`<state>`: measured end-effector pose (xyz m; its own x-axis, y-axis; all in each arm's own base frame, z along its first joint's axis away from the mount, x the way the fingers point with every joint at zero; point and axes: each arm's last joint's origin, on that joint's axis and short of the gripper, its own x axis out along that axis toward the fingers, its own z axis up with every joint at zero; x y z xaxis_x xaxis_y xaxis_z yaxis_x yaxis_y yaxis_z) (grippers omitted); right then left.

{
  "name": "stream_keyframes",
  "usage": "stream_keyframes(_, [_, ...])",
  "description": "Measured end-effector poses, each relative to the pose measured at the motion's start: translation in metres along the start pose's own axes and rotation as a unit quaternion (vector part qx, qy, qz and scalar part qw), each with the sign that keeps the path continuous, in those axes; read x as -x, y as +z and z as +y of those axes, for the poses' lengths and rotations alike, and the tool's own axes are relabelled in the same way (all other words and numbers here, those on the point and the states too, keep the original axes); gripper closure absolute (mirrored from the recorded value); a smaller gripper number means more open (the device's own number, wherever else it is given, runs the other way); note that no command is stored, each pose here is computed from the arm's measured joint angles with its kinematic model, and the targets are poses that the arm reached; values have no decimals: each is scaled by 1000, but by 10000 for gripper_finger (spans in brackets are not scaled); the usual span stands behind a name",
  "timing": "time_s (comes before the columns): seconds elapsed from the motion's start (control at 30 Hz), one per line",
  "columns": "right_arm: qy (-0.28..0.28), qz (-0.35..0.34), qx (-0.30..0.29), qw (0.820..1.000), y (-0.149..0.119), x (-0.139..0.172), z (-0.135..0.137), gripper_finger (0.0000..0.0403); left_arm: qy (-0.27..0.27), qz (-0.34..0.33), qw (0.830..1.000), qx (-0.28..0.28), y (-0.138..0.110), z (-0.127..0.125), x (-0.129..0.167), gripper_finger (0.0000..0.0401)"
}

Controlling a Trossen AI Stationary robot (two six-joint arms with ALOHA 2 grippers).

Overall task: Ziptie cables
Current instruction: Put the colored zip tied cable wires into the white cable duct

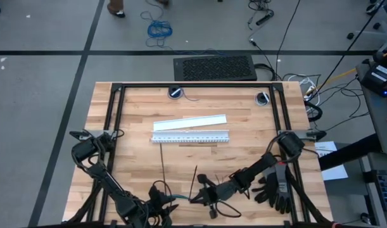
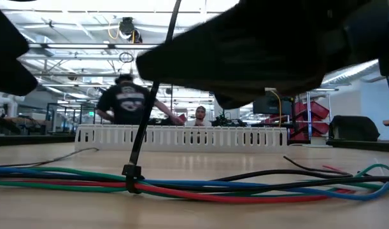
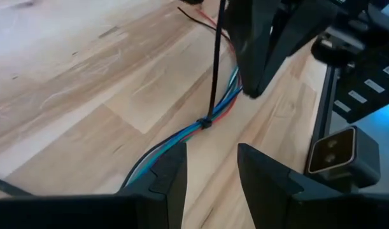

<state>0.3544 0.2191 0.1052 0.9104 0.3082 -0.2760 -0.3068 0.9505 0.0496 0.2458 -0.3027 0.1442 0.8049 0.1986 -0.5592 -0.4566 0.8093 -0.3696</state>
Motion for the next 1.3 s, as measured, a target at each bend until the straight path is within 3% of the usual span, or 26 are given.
stream_keyframes(0.3, [-37,63,-11,997,2,-17,-22,403,-3,-14,1000,8,2,-1,-1,265])
stream_keyframes(0.47, [-50,98,-9,994,-17,-29,-31,403,-2,-24,1000,9,2,-1,-1,265])
stream_keyframes(0.83, [-50,70,-13,996,-54,-45,-37,403,-17,3,1000,-21,-8,-3,10,265])
stream_keyframes(1.03, [-43,29,69,996,-31,-37,-20,401,18,15,996,-90,-15,8,17,265])
stream_keyframes(1.2, [-73,-37,147,986,19,-20,4,376,73,18,984,-163,-15,23,19,265])
stream_keyframes(1.3, [-98,-24,162,982,37,-7,13,353,86,48,979,-178,-16,27,20,265])
